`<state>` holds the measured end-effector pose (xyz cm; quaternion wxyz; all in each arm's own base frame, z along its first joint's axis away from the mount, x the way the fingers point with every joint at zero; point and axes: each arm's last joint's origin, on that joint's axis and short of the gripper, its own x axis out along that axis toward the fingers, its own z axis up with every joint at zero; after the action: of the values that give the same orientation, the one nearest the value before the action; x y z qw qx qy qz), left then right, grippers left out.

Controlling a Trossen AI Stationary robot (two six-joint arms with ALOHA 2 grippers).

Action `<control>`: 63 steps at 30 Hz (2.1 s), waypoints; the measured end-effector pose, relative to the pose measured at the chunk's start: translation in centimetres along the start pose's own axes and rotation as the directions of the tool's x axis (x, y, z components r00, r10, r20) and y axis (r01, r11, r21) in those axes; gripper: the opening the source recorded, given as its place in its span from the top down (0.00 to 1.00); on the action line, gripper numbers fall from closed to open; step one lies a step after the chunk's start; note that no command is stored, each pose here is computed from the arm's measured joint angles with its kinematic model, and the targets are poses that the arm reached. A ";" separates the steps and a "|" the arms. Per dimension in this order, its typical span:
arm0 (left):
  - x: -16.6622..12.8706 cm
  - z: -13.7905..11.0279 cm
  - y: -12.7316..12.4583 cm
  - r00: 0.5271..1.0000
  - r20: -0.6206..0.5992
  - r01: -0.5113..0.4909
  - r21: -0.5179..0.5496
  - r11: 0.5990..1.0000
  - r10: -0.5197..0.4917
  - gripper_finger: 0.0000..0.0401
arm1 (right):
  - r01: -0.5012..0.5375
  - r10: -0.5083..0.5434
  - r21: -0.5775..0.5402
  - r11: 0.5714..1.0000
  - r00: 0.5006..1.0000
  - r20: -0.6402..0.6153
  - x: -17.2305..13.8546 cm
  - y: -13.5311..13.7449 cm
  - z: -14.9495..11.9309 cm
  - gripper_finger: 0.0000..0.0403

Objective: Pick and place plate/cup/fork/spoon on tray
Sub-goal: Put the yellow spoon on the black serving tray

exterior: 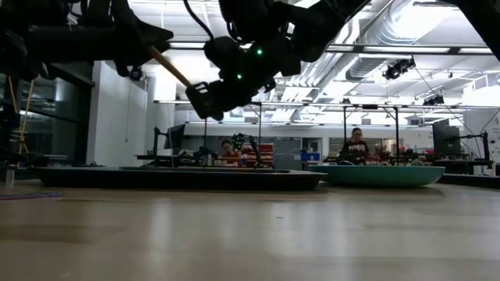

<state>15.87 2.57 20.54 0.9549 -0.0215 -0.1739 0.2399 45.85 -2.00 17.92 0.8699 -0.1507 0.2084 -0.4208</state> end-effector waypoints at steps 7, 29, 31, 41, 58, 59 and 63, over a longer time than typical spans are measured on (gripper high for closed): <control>-0.3 0.5 0.1 1.000 -0.001 0.016 0.010 1.000 -0.016 0.54 | 0.025 -0.030 -0.063 0.998 0.997 -0.073 -0.6 -1.5 0.4 1.00; -0.3 1.4 -0.3 0.982 -0.139 0.144 0.101 0.984 -0.129 0.53 | -0.124 0.021 -0.248 0.961 0.924 -0.381 -5.3 -5.5 -0.2 1.00; 0.3 1.5 -0.5 0.966 -0.224 0.160 0.122 0.980 -0.130 0.53 | -0.154 0.041 -0.261 0.953 0.919 -0.392 -5.8 -5.4 -0.2 1.00; 1.2 2.1 -1.1 0.826 -0.546 0.263 0.161 0.951 -0.136 0.53 | -0.329 0.200 -0.255 0.909 0.882 -0.427 -6.9 -4.3 -0.2 1.00; 3.0 -1.6 -2.2 0.683 -0.708 0.391 0.148 0.908 -0.178 0.53 | -0.451 0.349 -0.207 0.868 0.852 -0.391 -6.6 -3.7 0.5 1.00; 3.1 -1.8 -2.2 0.667 -0.722 0.400 0.140 0.905 -0.183 0.53 | -0.451 0.349 -0.208 0.868 0.851 -0.392 -6.6 -3.7 0.5 1.00; 3.4 -2.4 -2.5 0.618 -0.761 0.427 0.116 0.897 -0.196 0.53 | -0.453 0.345 -0.219 0.864 0.850 -0.398 -6.7 -3.7 0.4 1.00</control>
<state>20.64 2.09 19.71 0.9625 0.0533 0.2585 0.0618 39.84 1.09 21.49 0.8546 -0.1597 0.4469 -0.2109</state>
